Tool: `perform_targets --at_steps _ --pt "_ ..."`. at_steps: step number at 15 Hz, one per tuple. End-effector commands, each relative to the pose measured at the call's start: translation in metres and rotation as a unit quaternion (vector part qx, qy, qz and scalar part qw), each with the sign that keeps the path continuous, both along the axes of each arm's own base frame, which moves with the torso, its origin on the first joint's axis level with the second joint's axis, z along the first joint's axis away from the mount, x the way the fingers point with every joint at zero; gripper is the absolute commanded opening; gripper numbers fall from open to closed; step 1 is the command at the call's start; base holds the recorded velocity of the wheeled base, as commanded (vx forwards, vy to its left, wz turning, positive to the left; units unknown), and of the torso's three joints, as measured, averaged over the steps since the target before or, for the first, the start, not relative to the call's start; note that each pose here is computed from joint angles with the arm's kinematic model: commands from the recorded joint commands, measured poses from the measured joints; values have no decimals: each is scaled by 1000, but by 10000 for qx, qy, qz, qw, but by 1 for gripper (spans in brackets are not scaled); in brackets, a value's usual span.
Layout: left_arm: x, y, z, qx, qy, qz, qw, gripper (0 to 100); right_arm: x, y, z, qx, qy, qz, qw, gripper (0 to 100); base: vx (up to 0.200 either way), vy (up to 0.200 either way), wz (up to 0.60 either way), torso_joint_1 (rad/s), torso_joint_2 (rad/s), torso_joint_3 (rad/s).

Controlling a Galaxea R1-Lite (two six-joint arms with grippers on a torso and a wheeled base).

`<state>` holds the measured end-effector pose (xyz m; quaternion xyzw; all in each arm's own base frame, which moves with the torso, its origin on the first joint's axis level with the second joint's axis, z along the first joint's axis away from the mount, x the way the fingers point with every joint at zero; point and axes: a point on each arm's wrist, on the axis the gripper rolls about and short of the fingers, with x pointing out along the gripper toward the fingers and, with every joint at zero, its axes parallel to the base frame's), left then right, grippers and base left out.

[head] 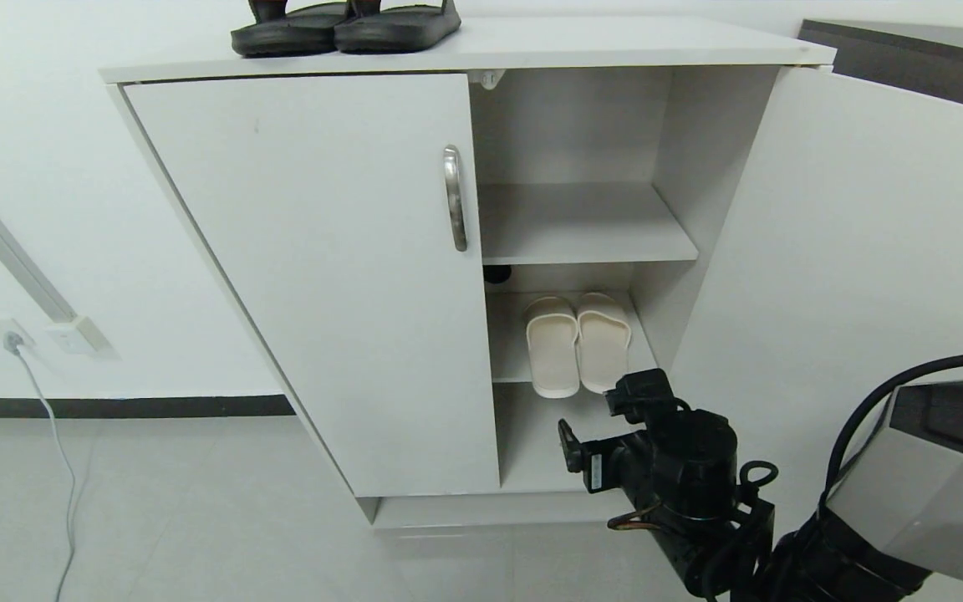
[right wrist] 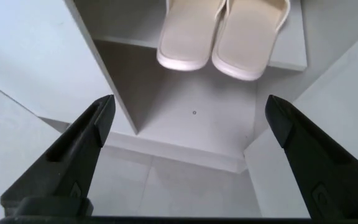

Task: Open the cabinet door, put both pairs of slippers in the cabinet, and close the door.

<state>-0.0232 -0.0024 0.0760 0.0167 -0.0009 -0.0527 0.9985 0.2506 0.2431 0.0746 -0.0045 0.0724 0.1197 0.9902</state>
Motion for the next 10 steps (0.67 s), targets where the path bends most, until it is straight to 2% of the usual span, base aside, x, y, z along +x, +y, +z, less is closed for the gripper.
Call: perform_targets --at_steps 1,10 --pt "0 0 0 2 7 6 10000 0 0 -1 -1 -19 19 -5 10000 100 0 0 0 0 0 0" --pt "0 0 0 9 7 -2 10000 0 -1 -1 -3 -49 38 -3 10000 100 0 0 0 0 0 0"
